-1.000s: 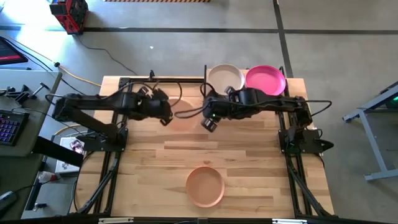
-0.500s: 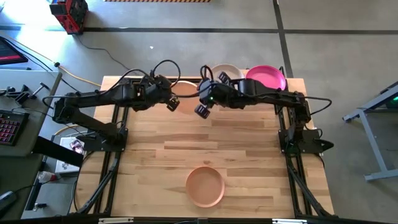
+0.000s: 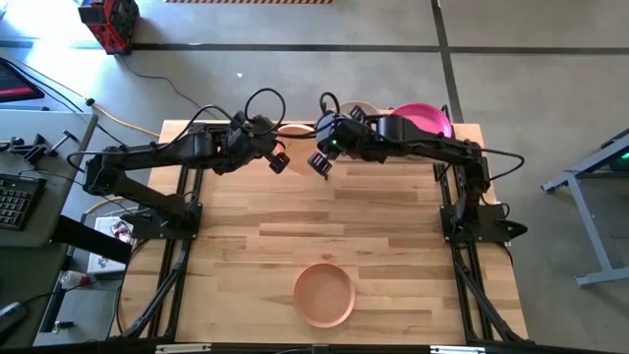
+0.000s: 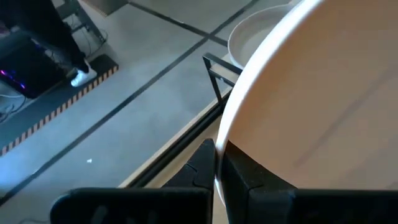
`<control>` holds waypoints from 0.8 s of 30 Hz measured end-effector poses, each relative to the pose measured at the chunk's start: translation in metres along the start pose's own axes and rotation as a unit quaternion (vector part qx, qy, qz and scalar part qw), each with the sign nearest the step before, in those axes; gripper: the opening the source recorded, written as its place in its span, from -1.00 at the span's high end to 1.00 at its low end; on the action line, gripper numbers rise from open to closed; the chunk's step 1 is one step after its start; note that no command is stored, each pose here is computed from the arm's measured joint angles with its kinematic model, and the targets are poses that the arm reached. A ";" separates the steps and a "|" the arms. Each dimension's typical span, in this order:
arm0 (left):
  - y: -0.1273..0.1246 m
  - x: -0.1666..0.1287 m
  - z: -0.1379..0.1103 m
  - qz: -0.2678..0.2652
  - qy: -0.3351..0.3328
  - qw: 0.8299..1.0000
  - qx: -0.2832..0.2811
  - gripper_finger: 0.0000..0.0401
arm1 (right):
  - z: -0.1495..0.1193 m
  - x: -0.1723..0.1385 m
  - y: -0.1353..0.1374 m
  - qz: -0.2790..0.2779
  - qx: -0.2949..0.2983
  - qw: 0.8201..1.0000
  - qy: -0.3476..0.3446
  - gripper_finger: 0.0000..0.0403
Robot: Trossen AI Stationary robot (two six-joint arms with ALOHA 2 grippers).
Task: Place and stack plates onto a shelf
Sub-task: Stack the light yellow plate on the gray plate on the shelf
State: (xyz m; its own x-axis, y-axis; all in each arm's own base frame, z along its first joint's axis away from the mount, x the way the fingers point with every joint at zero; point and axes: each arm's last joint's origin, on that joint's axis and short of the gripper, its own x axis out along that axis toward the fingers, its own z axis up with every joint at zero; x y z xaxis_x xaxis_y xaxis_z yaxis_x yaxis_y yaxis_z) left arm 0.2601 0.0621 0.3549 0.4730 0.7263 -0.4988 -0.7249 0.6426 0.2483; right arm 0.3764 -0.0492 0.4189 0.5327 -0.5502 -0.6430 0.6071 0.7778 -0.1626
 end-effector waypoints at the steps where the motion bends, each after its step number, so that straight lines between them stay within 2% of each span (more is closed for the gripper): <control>1: 0.000 0.000 0.000 0.000 -0.001 1.000 0.002 1.00 | 0.000 0.000 0.000 0.000 0.000 1.000 0.000 0.58; 5: 0.000 0.000 0.001 0.000 -0.004 1.000 0.015 1.00 | 0.000 0.002 -0.002 0.000 0.016 1.000 0.003 0.88; 7: 0.000 0.000 0.003 -0.001 -0.012 1.000 0.018 1.00 | 0.000 0.003 -0.004 -0.004 0.023 1.000 0.006 0.95; 16: 0.006 0.005 0.009 0.001 -0.027 0.998 0.050 0.99 | 0.001 0.005 -0.009 -0.014 0.057 0.998 0.009 0.98; 19: 0.009 0.008 0.009 -0.024 -0.021 0.998 0.061 0.94 | 0.000 0.005 -0.009 -0.017 0.058 0.998 0.011 0.99; 24: 0.011 0.012 0.012 -0.070 -0.029 0.995 0.067 0.74 | 0.000 0.007 -0.013 -0.023 0.063 0.998 0.016 1.00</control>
State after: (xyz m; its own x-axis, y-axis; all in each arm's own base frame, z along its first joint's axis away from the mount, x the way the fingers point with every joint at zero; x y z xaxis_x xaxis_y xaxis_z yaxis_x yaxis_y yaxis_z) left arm 0.2639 0.0808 0.3618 0.5953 0.6377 -0.4888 -0.5788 0.7623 0.2896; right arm 0.3720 -0.0627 0.4164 0.4846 -0.5724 -0.6614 0.7010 0.7064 -0.0977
